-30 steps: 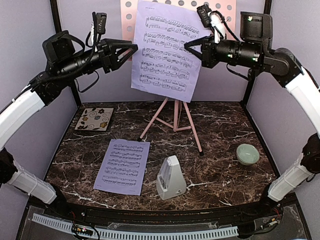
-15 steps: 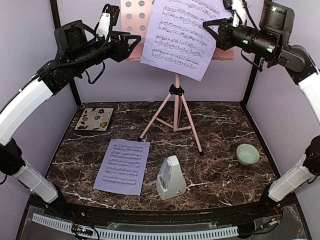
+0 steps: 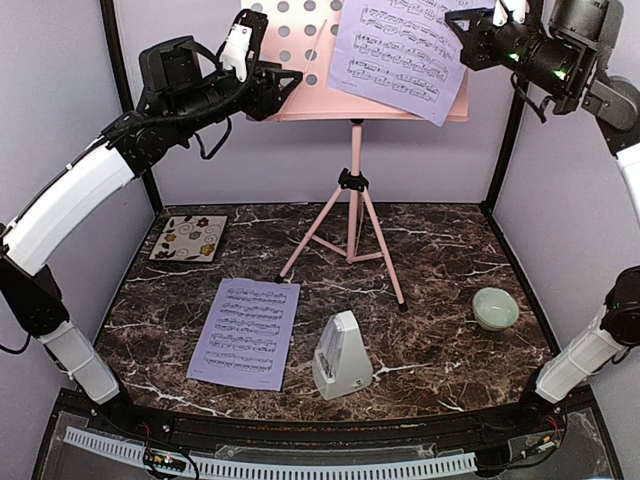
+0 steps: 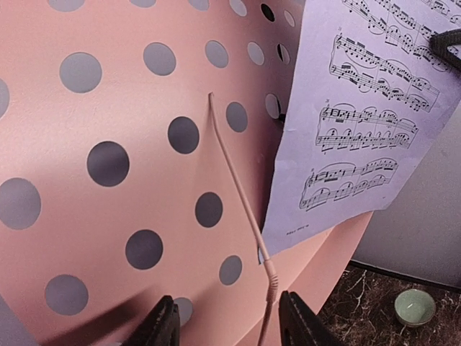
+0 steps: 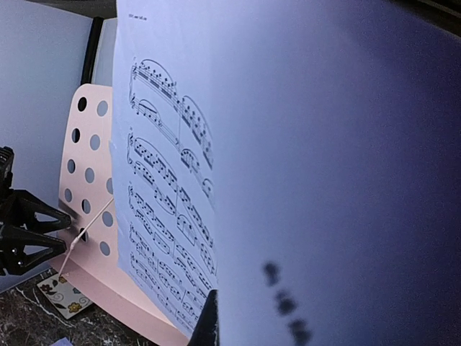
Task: Set up the instrument practice props
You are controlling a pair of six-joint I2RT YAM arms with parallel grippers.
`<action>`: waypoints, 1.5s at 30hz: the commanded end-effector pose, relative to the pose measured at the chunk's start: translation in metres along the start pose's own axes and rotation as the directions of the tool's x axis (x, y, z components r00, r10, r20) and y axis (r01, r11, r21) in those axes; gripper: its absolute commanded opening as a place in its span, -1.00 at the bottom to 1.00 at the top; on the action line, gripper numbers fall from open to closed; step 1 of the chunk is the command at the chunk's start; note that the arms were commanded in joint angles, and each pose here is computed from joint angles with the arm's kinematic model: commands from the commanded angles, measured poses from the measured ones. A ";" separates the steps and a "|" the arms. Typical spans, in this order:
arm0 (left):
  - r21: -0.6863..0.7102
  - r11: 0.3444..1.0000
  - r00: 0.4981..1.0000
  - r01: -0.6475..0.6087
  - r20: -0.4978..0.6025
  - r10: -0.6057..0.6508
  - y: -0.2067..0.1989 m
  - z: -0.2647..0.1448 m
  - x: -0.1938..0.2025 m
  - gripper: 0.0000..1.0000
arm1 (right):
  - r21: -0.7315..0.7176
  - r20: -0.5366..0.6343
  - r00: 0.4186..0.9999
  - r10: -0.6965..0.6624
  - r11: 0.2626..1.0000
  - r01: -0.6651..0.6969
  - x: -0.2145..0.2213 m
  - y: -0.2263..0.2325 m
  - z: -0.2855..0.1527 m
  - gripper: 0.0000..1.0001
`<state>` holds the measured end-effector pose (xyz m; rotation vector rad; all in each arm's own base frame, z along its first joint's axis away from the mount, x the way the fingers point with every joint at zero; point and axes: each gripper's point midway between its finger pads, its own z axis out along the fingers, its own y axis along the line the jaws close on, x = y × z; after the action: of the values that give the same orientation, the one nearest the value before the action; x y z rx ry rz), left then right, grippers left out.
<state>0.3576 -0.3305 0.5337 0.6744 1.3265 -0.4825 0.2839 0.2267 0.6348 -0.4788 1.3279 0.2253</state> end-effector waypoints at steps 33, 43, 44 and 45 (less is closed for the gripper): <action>0.008 0.998 0.960 0.068 0.272 -0.068 0.000 0.019 -0.055 -1.00 | 0.159 0.026 0.998 -0.055 0.986 0.050 0.014 -0.012 0.027 -1.00; 0.013 1.000 0.936 -0.023 0.351 0.017 -0.009 0.009 -0.053 -1.00 | 0.102 0.109 0.994 0.012 0.994 -0.023 0.002 0.001 0.038 -1.00; 0.018 0.999 0.938 -0.032 0.347 0.024 -0.010 0.011 -0.050 -1.00 | 0.096 0.117 0.993 0.021 0.995 -0.032 0.000 0.003 0.040 -1.00; 0.025 0.999 0.937 -0.037 0.348 0.026 -0.012 0.011 -0.050 -1.00 | 0.090 0.124 0.992 0.028 0.995 -0.040 -0.001 0.004 0.043 -1.00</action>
<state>0.3733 -0.3637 0.5454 0.6138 1.1075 -0.5633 0.3225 0.2494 0.6157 -0.4206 1.2987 0.1325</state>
